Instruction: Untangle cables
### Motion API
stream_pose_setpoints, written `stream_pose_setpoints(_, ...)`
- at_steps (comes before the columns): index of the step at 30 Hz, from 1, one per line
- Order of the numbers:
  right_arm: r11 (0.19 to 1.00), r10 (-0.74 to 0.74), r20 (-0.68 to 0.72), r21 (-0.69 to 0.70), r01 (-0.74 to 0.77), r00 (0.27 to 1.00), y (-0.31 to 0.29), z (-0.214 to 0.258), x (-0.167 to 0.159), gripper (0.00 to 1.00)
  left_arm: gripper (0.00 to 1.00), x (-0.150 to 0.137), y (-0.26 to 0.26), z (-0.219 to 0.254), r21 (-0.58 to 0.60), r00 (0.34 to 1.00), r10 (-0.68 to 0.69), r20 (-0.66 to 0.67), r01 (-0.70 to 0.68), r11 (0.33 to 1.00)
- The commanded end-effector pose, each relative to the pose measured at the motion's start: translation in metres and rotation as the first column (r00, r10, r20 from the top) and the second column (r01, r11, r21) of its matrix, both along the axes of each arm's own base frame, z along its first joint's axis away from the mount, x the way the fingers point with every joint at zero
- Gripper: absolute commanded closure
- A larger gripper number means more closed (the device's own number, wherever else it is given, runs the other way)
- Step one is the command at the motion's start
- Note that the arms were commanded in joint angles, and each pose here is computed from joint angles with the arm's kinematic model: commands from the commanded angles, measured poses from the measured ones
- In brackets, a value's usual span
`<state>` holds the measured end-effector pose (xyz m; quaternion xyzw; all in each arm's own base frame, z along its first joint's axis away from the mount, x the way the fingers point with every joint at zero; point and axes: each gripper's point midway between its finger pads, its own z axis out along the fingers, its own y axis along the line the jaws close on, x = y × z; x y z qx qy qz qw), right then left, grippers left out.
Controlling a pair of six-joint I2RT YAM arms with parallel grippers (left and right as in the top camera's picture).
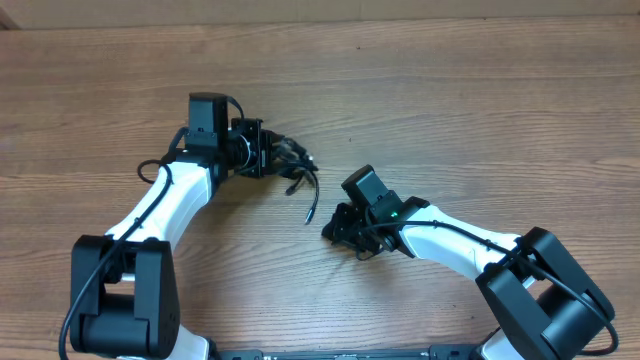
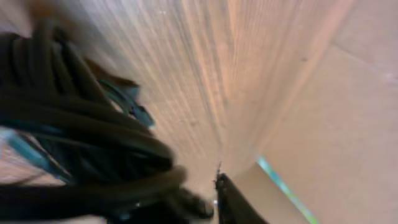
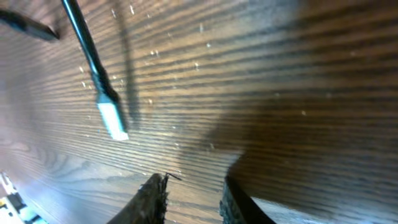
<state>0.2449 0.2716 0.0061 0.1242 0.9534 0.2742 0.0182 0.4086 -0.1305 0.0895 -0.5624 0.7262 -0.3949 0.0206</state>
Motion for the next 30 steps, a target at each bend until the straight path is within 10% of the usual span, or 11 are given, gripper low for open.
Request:
stream_pose_setpoints(1, 1.000, -0.003, 0.019, -0.002, 0.003, 1.000, 0.001, -0.001, 0.003, 0.68, 0.60, -0.005, 0.013, -0.005, 0.139, 0.997, -0.065, 0.034, 0.060, 0.988)
stream_pose_setpoints(3, 1.000, -0.006, 0.028, -0.003, 0.006, 1.000, 0.001, 0.000, 0.004, 0.67, 0.39, -0.012, 0.017, -0.012, 0.178, 0.996, -0.085, 0.007, 0.082, 0.981)
stream_pose_setpoints(8, 1.000, -0.008, 0.032, -0.004, 0.008, 0.999, 0.001, 0.000, 0.005, 0.63, 0.26, -0.016, 0.021, -0.017, 0.262, 0.983, -0.183, 0.034, 0.168, 0.950)
stream_pose_setpoints(12, 1.000, -0.008, 0.032, -0.004, 0.008, 0.999, 0.001, 0.000, 0.005, 0.62, 0.47, -0.020, 0.023, -0.020, 0.318, 0.964, -0.260, 0.047, 0.233, 0.919)
stream_pose_setpoints(16, 1.000, -0.007, 0.032, -0.003, 0.008, 0.999, 0.001, 0.000, 0.005, 0.59, 0.93, -0.029, 0.030, -0.028, 0.364, 0.958, -0.286, 0.004, 0.265, 0.893)
stream_pose_setpoints(30, 0.952, 0.016, 0.071, 0.303, -0.037, 0.997, 0.035, 0.045, 0.029, 0.42, 0.96, -0.045, 0.000, -0.015, 0.199, 0.922, -0.386, 0.030, 0.372, 0.906)
